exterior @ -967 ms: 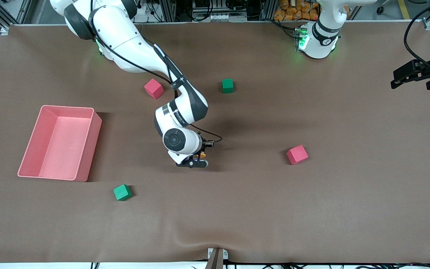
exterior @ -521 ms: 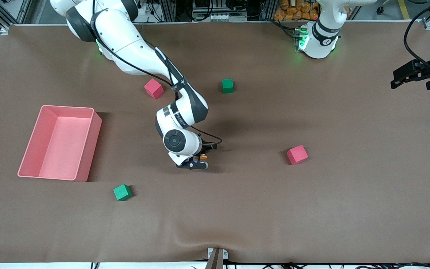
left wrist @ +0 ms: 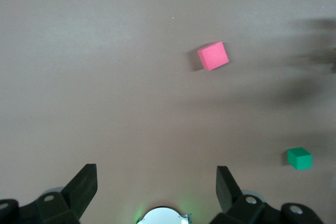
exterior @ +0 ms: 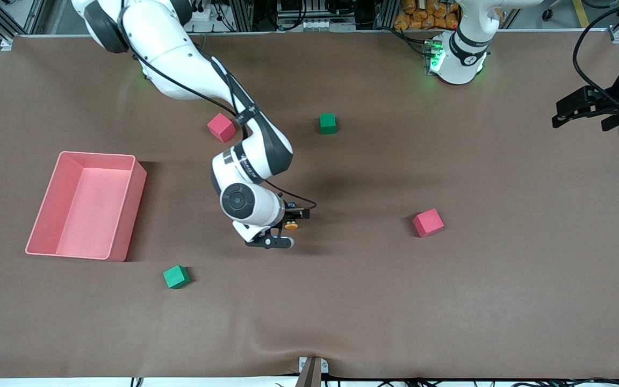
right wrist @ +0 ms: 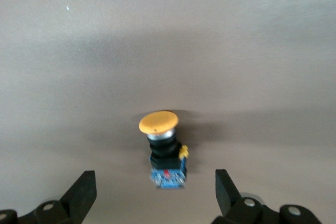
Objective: Place and upright button with both arms
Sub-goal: 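Carry the button out of the tray and lower it onto the table, then open the right gripper and withdraw while the left gripper reaches toward the button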
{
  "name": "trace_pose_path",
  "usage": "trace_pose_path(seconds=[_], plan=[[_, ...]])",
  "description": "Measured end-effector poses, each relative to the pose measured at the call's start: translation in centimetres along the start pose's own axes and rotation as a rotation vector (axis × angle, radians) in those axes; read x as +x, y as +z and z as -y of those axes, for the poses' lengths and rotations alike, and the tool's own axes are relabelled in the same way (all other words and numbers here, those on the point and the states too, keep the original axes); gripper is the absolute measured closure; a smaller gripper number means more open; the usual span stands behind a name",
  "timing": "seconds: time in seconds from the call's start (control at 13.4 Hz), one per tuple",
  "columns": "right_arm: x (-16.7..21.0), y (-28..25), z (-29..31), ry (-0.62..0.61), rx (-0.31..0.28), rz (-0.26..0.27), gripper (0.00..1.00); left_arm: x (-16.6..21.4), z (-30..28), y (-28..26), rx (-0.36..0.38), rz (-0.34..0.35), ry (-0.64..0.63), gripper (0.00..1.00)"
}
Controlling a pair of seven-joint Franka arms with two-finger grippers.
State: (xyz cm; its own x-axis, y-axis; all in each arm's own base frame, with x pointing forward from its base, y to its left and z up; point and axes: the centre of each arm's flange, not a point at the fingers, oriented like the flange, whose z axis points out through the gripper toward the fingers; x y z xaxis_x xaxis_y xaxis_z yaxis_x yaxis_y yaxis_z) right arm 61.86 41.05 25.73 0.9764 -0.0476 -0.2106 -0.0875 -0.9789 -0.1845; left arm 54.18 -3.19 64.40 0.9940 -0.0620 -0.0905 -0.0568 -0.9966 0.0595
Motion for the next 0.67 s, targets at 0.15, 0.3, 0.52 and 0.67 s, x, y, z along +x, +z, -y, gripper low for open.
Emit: trace_pose_path(seconds=[0.15,0.3,0.52,0.67], plan=[[0.9,-4.2,-2.7,-0.020,0.002,0.024,0.00,0.6,-1.1,0.9,-0.005,0.014,0.012,0.00],[2.4,-9.2,-7.5,-0.012,0.010,0.041,0.00,1.5,-3.5,1.6,-0.009,-0.004,0.033,0.00],[2.9,-15.8,-14.0,-0.034,-0.040,-0.015,0.00,3.0,-8.0,3.4,-0.014,-0.024,0.052,0.00],[2.4,-19.2,-18.9,-0.044,-0.040,-0.036,0.00,4.0,-10.5,5.1,-0.018,-0.019,0.002,0.00]])
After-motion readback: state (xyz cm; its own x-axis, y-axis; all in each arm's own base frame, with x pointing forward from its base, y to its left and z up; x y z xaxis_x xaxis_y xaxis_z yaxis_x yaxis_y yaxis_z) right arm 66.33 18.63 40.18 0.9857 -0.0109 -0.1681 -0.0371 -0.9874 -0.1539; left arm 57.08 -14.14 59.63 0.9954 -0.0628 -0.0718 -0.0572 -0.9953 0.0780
